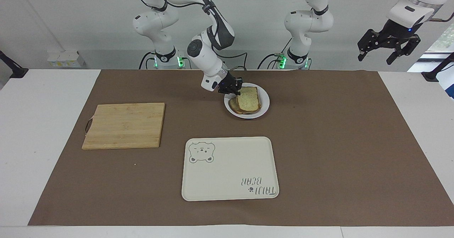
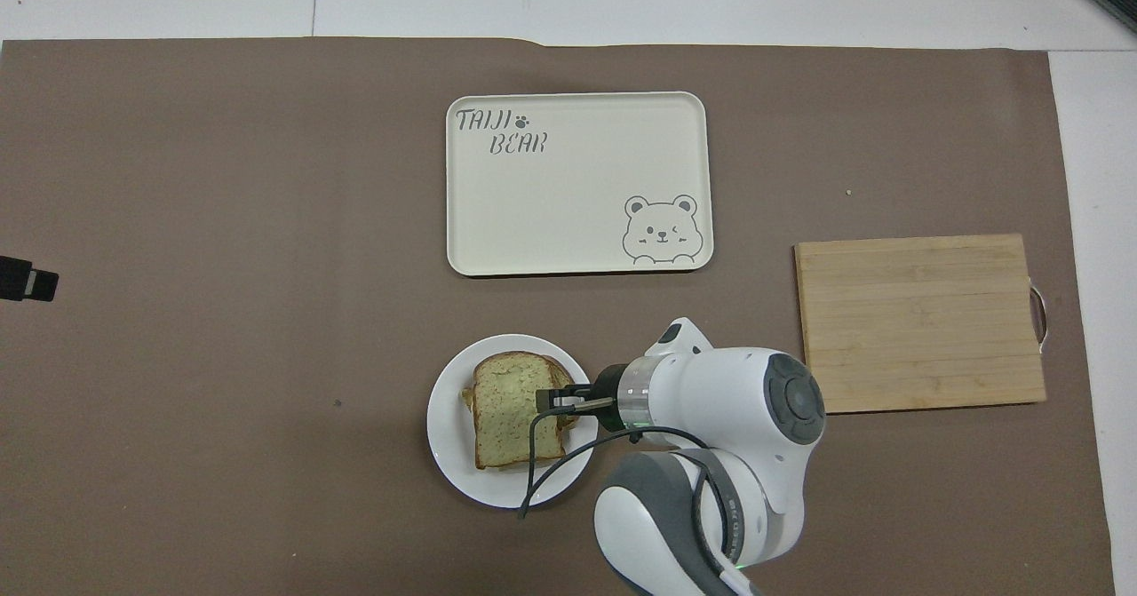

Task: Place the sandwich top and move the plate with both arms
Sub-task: 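Withdraw the right gripper while the left gripper reaches toward the plate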

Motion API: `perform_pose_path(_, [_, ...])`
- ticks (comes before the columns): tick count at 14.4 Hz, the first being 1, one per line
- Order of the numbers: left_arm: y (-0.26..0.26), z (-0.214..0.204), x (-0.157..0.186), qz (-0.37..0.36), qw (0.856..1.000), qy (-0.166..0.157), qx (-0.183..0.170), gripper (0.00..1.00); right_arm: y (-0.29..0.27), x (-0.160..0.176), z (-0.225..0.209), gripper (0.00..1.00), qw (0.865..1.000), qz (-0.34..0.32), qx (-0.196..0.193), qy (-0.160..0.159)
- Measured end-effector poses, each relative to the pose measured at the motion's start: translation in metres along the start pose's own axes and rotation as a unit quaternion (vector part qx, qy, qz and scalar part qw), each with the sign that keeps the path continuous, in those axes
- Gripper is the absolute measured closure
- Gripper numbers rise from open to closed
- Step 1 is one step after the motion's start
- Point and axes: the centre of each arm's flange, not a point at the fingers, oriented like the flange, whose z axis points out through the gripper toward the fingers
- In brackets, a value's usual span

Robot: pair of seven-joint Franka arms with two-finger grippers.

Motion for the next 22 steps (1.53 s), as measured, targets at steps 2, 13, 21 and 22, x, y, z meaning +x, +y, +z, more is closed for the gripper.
perform_pose_path(2, [0.004,0.006,-0.003,0.002,1.0,0.011,-0.024,0.0,-0.001,0.015,-0.027,0.12,1.0,0.004,0.013,0.01])
perform_pose_path(13, [0.018,0.12,-0.025,-0.041,0.979,0.058,-0.194,0.0,0.04,0.107,-0.21,0.0,0.993,-0.059,-0.106,0.004])
perform_pose_path(21, [0.019,0.259,-0.051,-0.041,0.944,0.104,-0.31,0.0,0.106,0.114,-0.327,0.0,0.962,-0.038,-0.27,0.008])
perform_pose_path(22, [0.022,0.276,-0.057,-0.037,0.939,0.109,-0.325,0.0,0.115,0.109,-0.34,0.0,0.962,-0.024,-0.271,0.003])
